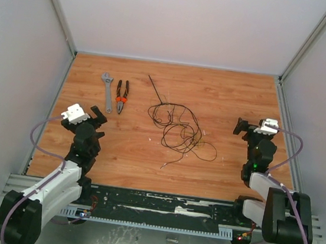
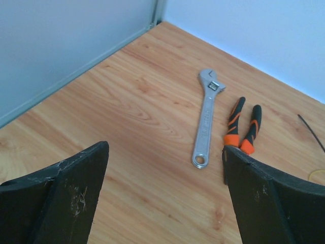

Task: Zip-tie the wires
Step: Reset both arms

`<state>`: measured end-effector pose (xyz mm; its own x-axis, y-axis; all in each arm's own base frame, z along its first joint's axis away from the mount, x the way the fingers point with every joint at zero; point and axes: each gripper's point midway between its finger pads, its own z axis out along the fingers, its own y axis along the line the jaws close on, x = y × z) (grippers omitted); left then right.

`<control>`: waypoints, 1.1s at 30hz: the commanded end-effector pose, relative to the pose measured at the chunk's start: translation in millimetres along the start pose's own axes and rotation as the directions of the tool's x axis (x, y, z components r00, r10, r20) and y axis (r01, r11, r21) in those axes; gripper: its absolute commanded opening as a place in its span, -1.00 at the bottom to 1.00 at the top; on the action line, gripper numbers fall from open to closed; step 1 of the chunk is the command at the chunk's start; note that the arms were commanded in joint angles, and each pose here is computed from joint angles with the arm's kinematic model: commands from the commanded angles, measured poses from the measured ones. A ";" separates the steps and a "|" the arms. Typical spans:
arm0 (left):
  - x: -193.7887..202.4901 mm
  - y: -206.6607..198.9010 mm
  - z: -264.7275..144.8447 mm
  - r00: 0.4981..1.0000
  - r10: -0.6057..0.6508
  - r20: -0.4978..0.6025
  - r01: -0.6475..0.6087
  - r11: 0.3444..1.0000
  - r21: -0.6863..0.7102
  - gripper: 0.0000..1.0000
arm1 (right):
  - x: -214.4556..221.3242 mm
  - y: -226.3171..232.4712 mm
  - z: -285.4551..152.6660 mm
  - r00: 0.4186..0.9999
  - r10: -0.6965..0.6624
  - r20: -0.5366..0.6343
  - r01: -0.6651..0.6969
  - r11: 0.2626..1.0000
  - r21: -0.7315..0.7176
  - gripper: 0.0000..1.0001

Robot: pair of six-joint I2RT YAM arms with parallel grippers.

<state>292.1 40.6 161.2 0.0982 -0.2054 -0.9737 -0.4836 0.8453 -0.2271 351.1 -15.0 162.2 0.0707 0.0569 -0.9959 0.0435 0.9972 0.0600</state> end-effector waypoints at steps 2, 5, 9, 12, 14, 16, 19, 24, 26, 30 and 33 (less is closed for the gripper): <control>6.7 22.9 -2.9 0.999 0.033 0.013 -0.031 0.996 -0.085 0.97 | 19.0 -8.3 -6.8 0.999 -0.003 -0.039 0.005 0.999 0.051 0.98; 15.8 27.2 -4.2 0.998 0.054 0.008 -0.053 0.995 -0.086 0.97 | 21.5 -9.7 -7.9 1.000 -0.013 -0.017 0.014 0.998 0.054 0.99; 25.8 29.5 -6.1 0.997 0.075 0.019 -0.073 0.995 -0.063 0.97 | 26.0 -9.9 -18.3 0.998 -0.024 0.055 0.020 0.997 0.078 0.98; 31.0 29.6 -7.3 0.995 0.100 0.029 -0.098 0.994 -0.039 0.97 | 35.6 -2.1 -13.5 0.998 -0.067 0.000 0.067 0.995 0.068 0.98; 32.4 21.4 -5.9 0.993 0.115 0.025 -0.115 0.993 0.003 0.97 | 34.4 -3.1 -8.8 0.997 -0.070 0.014 0.068 0.994 0.080 0.98; 29.8 13.6 -7.6 0.994 0.095 0.059 -0.098 0.993 0.059 0.97 | 40.2 -4.5 -2.7 0.997 -0.063 -0.032 0.066 0.994 0.089 0.98; 24.3 3.1 -10.6 0.991 0.065 0.116 -0.081 0.987 0.142 0.97 | 41.2 -4.5 -2.9 0.997 -0.064 -0.038 0.067 0.994 0.091 0.98; 36.8 -22.1 -2.6 0.978 0.170 0.125 -0.197 0.948 0.251 0.97 | 39.8 -4.9 -3.5 0.998 -0.065 -0.026 0.067 0.993 0.093 0.98; 41.5 -26.1 1.4 0.973 0.189 0.131 -0.218 0.940 0.263 0.97 | 39.4 -4.5 -3.6 0.998 -0.065 -0.024 0.067 0.994 0.091 0.98; 50.2 -17.7 10.3 0.985 0.160 0.064 -0.171 0.951 0.258 0.97 | 39.1 -4.9 -3.5 0.998 -0.064 -0.021 0.066 0.993 0.093 0.98; 69.5 -19.3 38.6 0.984 0.172 -0.049 -0.157 0.962 0.224 0.97 | 40.1 -4.8 -3.1 0.997 -0.065 -0.028 0.067 0.993 0.092 0.98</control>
<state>321.4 26.0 110.3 0.0431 -0.0269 -0.9987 -0.2931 0.9553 -0.0384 346.7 -14.9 111.4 0.0068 0.0073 -1.0000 0.1236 0.9923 0.0081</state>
